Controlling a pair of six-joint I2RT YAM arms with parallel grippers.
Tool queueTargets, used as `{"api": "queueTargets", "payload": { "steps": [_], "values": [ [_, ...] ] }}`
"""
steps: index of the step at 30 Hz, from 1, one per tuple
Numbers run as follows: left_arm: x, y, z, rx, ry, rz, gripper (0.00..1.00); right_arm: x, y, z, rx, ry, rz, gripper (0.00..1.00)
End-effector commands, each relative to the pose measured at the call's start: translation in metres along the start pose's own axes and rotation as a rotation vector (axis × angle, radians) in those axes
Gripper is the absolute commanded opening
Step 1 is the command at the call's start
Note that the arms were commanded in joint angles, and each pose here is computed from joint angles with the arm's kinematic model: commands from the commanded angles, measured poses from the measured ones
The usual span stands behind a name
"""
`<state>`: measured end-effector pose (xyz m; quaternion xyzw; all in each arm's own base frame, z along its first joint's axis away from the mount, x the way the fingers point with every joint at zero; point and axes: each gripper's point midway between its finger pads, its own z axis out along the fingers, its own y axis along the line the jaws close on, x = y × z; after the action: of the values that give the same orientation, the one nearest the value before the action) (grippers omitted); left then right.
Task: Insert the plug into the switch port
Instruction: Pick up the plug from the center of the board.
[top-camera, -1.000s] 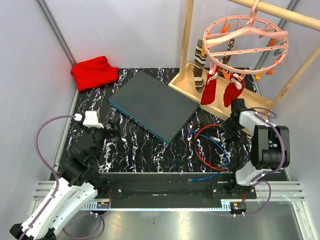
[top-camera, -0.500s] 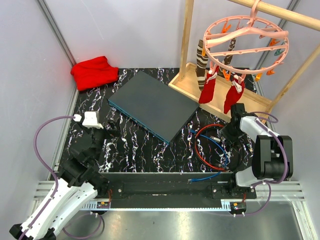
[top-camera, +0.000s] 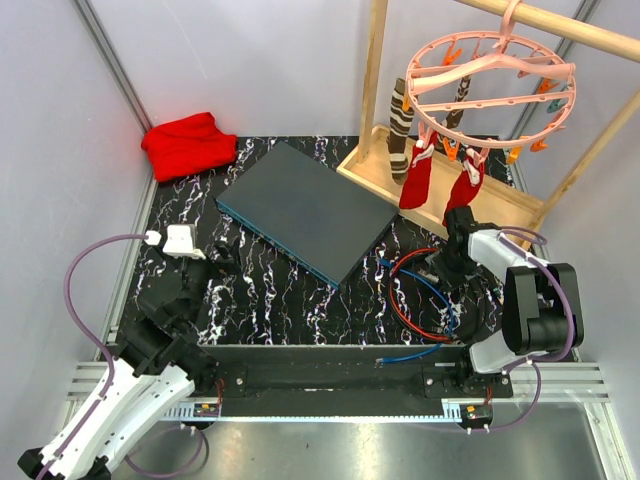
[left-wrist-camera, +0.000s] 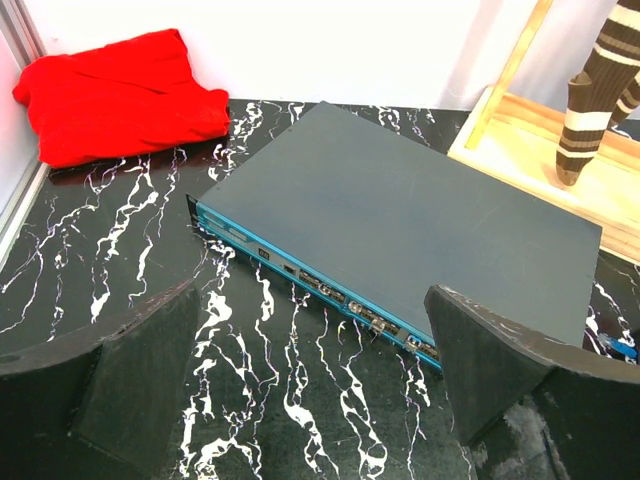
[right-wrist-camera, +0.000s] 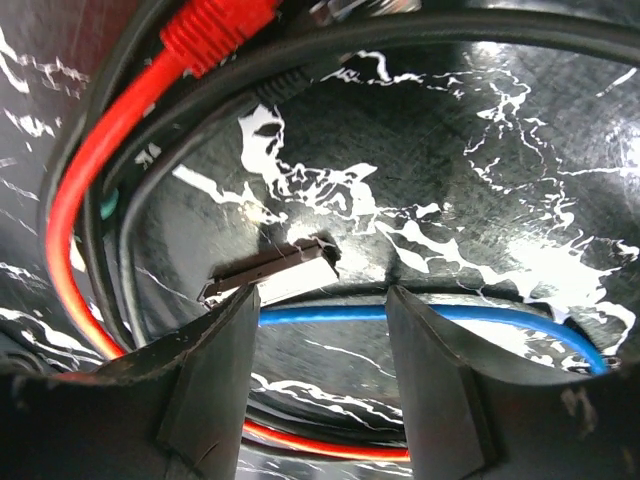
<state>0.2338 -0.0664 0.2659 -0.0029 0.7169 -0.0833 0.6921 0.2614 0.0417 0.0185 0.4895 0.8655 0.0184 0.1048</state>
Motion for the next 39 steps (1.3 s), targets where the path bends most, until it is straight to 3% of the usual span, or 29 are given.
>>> {"api": "queueTargets", "payload": {
  "steps": [1,12,18,22,39],
  "values": [
    [-0.010,0.001,-0.001,-0.007,-0.045,-0.014,0.99,-0.017,0.010,-0.004,0.013,-0.102,0.126,0.61],
    [-0.010,-0.001,-0.003,0.004,-0.051,-0.016,0.99,-0.031,0.018,-0.022,-0.036,-0.167,0.250,0.59],
    [-0.013,-0.001,-0.004,0.007,-0.060,-0.018,0.99,-0.024,0.031,-0.019,-0.055,-0.096,0.017,0.57],
    [-0.014,-0.001,-0.005,0.006,-0.065,-0.021,0.99,-0.019,0.010,-0.019,-0.032,-0.096,-0.183,0.57],
    [-0.010,-0.002,-0.002,0.005,-0.048,-0.008,0.99,-0.014,0.012,-0.005,-0.076,-0.037,-0.621,0.60]
  ]
}}
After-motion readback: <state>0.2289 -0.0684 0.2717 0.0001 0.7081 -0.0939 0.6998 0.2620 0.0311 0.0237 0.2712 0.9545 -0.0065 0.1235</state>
